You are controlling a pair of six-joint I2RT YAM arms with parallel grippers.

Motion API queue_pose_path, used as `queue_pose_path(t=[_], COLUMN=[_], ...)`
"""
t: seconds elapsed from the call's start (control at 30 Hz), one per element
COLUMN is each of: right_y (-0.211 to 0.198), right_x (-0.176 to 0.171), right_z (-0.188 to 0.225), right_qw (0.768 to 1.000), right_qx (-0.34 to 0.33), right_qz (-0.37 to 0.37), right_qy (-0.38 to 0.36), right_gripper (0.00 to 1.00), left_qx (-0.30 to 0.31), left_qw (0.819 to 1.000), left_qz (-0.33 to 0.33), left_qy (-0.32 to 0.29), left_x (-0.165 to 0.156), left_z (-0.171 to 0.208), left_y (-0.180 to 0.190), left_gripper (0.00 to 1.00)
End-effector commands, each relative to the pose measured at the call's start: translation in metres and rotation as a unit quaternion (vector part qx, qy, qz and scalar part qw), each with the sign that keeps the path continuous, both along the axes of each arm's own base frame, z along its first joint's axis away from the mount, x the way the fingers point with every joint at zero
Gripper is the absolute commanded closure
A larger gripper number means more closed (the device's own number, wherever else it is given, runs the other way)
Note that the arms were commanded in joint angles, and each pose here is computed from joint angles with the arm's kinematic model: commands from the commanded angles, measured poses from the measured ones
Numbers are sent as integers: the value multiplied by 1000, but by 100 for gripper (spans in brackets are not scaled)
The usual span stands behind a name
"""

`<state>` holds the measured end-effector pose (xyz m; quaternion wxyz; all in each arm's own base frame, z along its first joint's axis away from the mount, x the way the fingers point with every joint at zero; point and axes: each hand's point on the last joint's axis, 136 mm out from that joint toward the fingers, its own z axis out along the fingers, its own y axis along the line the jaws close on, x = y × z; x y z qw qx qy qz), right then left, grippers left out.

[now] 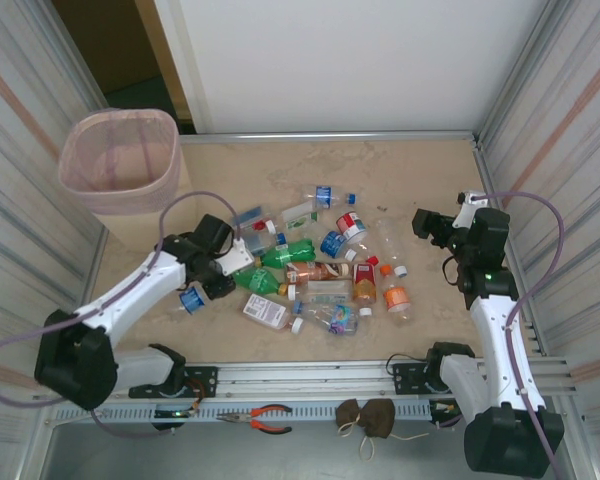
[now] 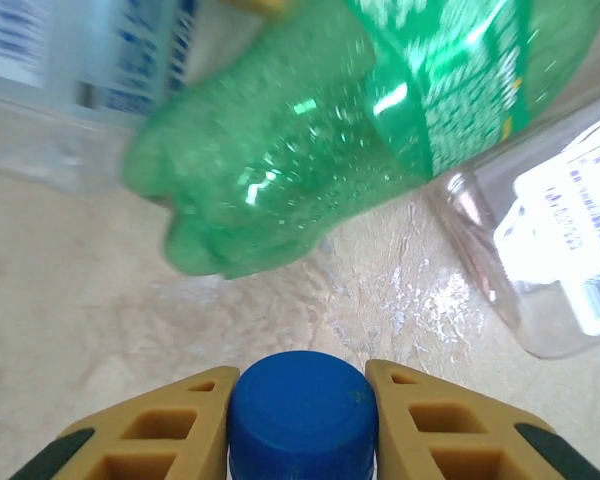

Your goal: Put the plastic bottles in the bin

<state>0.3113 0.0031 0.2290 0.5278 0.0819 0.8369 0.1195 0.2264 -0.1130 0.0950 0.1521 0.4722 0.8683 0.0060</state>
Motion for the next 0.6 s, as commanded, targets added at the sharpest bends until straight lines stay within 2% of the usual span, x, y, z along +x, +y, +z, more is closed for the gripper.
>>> queue_pose_path(t=[0.0,0.2,0.3,0.4,0.57], right_y=[2,4,5,5,4], right_x=[-2,-2,-2,-2,-3], right_z=[23,30,33,36,40], right_qw=[1000,999,999,999,999], right_qx=[-11,-8,-7,-6,-7], right_qz=[10,13,12,11,8], right_qy=[-25,-31,-34,-37,-40], right_gripper=[9,9,9,9,9], left_qx=[-53,-128,-142,-162,-202], left_qw=[998,978,960,946,912], left_qz=[14,46,86,86,97], left_qy=[-41,-158,-225,-267,-343], left_x=[3,30,50,59,75], left_z=[46,131,176,214,283], left_y=[-7,-14,-8,-11,-14], left_gripper=[78,77,79,82,83])
